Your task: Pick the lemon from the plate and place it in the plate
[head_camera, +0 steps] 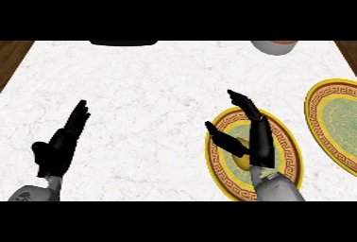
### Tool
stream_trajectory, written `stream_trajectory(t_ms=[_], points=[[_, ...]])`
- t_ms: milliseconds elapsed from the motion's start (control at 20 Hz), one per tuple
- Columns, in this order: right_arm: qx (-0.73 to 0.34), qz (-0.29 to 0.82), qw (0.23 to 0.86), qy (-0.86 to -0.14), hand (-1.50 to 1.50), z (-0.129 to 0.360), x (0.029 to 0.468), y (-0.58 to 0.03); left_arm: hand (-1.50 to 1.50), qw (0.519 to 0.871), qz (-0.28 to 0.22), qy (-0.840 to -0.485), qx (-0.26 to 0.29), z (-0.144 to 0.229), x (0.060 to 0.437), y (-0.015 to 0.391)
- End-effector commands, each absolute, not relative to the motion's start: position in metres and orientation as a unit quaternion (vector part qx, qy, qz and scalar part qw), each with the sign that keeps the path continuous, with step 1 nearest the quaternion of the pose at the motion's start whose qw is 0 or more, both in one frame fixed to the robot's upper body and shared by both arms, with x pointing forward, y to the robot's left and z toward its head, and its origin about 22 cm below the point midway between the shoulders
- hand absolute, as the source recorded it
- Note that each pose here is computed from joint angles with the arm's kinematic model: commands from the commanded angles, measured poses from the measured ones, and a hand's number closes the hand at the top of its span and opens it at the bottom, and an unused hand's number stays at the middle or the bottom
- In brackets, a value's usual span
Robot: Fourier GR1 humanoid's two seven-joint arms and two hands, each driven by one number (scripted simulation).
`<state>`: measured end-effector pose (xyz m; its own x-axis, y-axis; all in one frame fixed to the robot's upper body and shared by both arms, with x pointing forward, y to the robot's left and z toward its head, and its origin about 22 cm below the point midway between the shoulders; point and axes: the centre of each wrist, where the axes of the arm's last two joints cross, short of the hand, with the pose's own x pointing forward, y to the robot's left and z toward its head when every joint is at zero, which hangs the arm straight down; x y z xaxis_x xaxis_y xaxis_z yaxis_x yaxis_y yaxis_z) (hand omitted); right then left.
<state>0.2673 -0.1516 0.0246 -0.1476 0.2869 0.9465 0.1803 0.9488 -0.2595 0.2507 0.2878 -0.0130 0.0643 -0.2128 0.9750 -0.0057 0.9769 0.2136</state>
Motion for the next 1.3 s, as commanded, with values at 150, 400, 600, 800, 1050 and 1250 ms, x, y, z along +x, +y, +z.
stream_trajectory(t_ms=[150,400,600,800,1050,1250], points=[[-0.240,0.044,0.590,-0.769,-1.50,0.007,0.213,-0.118,0.00,0.720,-0.059,-0.687,0.074,-0.019,0.253,0.306],[-0.306,0.038,0.589,-0.747,-1.50,0.033,0.200,-0.115,0.00,0.717,-0.065,-0.690,0.080,-0.001,0.251,0.317],[-0.351,0.134,0.634,-0.675,-1.50,0.037,0.183,-0.162,0.00,0.720,-0.060,-0.687,0.077,-0.027,0.238,0.303],[-0.375,0.215,0.678,-0.595,-1.50,0.048,0.176,-0.163,0.00,0.723,-0.067,-0.683,0.073,-0.021,0.239,0.314],[-0.372,0.267,0.714,-0.530,-1.50,0.095,0.173,-0.153,0.00,0.718,-0.064,-0.689,0.071,-0.032,0.248,0.296],[-0.359,0.277,0.743,-0.492,-1.50,0.110,0.172,-0.155,0.00,0.720,-0.058,-0.688,0.071,-0.026,0.249,0.309]])
